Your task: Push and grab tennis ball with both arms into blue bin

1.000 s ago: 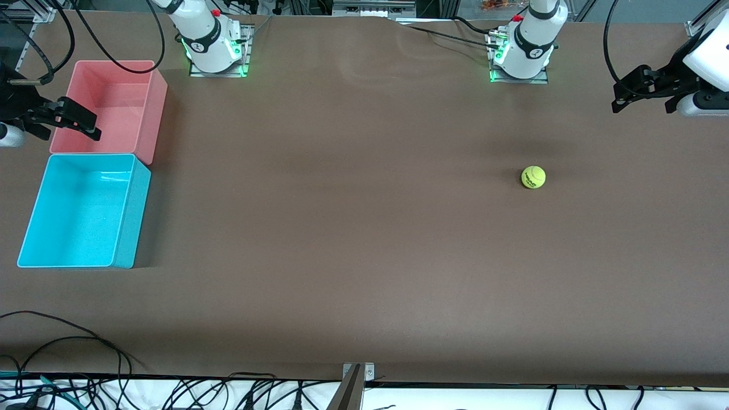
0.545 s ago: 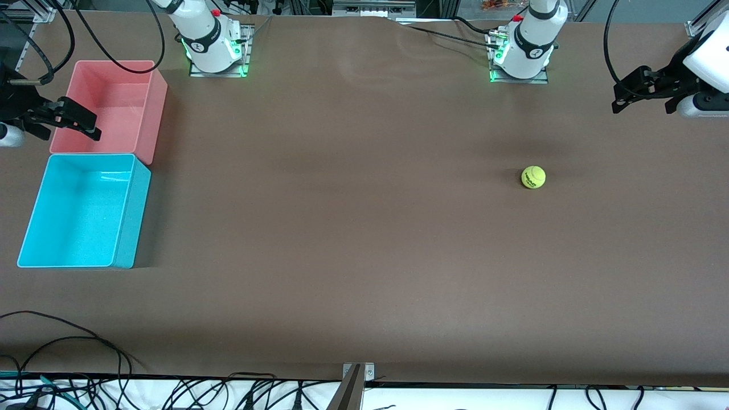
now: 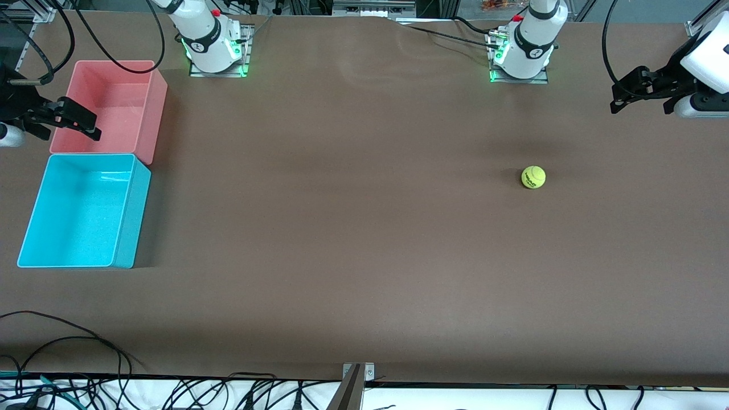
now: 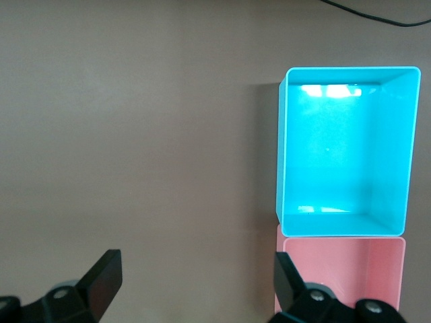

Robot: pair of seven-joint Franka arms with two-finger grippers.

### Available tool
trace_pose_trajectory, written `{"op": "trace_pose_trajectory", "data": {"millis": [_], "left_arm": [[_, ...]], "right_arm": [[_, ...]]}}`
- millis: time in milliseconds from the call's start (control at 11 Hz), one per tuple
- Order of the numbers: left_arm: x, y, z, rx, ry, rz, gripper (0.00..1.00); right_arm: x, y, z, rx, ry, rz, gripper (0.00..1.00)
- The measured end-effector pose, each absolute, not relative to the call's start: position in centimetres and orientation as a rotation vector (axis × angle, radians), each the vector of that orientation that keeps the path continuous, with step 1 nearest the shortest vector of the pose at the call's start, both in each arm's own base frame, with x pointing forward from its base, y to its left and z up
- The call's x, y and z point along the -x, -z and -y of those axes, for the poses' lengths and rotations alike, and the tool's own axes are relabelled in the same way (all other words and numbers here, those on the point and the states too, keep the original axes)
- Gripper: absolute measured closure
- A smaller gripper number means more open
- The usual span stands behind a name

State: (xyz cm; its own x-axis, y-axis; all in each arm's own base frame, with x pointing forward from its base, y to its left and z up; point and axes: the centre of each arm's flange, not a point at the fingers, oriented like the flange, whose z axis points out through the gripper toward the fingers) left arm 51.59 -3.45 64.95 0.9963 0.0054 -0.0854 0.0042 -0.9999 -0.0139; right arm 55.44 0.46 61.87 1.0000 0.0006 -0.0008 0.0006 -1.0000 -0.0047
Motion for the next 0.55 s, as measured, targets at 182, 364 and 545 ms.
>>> {"op": "trace_pose_trajectory", "data": {"millis": [182, 364, 545], "left_arm": [[-51.6, -64.9, 3.4, 3.125, -0.136, 0.009, 0.0], [-51.6, -64.5, 3.1, 3.124, -0.151, 0.018, 0.0], [-51.9, -63.2, 2.8, 3.121, -0.189, 0.028, 0.0]], "right_arm": [[-55.4, -61.9, -0.5, 3.137, -0.001, 0.001, 0.0], [-55.4, -61.9, -0.5, 3.137, -0.001, 0.001, 0.0], [-55.4, -61.9, -0.5, 3.137, -0.001, 0.001, 0.0]]}}
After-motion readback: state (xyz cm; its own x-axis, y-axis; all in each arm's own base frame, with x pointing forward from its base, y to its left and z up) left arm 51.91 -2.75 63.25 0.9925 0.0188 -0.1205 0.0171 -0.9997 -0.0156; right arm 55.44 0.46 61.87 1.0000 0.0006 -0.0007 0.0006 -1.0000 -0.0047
